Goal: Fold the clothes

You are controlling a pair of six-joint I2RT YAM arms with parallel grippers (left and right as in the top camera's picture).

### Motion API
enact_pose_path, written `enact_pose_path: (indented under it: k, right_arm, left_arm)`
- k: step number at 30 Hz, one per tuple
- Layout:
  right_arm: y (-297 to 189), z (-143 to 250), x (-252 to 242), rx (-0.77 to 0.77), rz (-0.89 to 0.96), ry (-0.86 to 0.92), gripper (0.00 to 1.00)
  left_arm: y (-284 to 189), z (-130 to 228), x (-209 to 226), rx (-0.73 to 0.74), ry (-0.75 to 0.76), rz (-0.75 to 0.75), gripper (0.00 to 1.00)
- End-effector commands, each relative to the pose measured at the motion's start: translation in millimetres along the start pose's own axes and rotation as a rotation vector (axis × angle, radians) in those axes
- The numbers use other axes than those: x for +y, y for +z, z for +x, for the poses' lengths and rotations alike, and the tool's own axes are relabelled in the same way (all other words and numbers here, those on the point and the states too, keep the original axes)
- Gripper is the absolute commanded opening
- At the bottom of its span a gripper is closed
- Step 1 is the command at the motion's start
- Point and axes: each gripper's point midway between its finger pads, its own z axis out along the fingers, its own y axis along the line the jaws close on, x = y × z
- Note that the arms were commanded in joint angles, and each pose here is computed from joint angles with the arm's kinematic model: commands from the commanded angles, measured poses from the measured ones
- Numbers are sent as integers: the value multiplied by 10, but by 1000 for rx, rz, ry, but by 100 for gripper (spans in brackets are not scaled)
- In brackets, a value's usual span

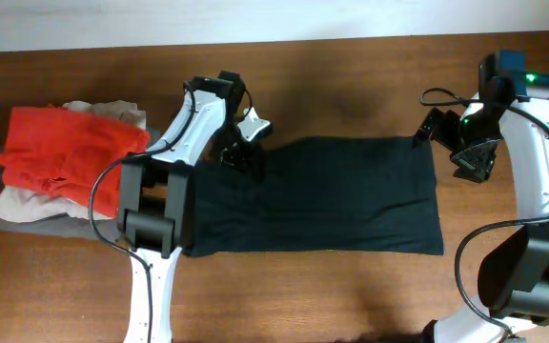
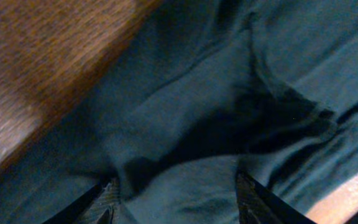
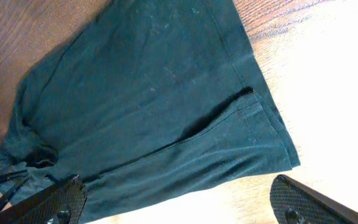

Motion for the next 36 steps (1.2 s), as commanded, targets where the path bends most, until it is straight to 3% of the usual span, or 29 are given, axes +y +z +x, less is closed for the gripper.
enact_pose_path:
  k: [1,4,8,12,16,27,36]
  right_arm:
    - [-98,-2,25,-28,-3,-9,99]
    - [-98,7,21,-24,-2,-9,99]
    - [-98,10,19,-23,-1,-8,99]
    - [-98,2,22,-26,-2,-9,99]
    - [-98,4,21,-26,-2,-9,99]
    - [-98,4,21,-26,-1,-9,99]
    - [-68,-41,38,-35,-4,-105,99]
  left_arm:
    - [144,50,55,36,10,1,59]
    - [166,112,-47,66,6,34,55]
    - [133,260,-243,125,-3,108,29]
    - [33,390,-411,175,-13,181,16]
    - [-63,463,-495,206,-23,198,13]
    - [-149,678,-638,306,-58,226,19]
    - [-75,387,-546,180,5,185,21]
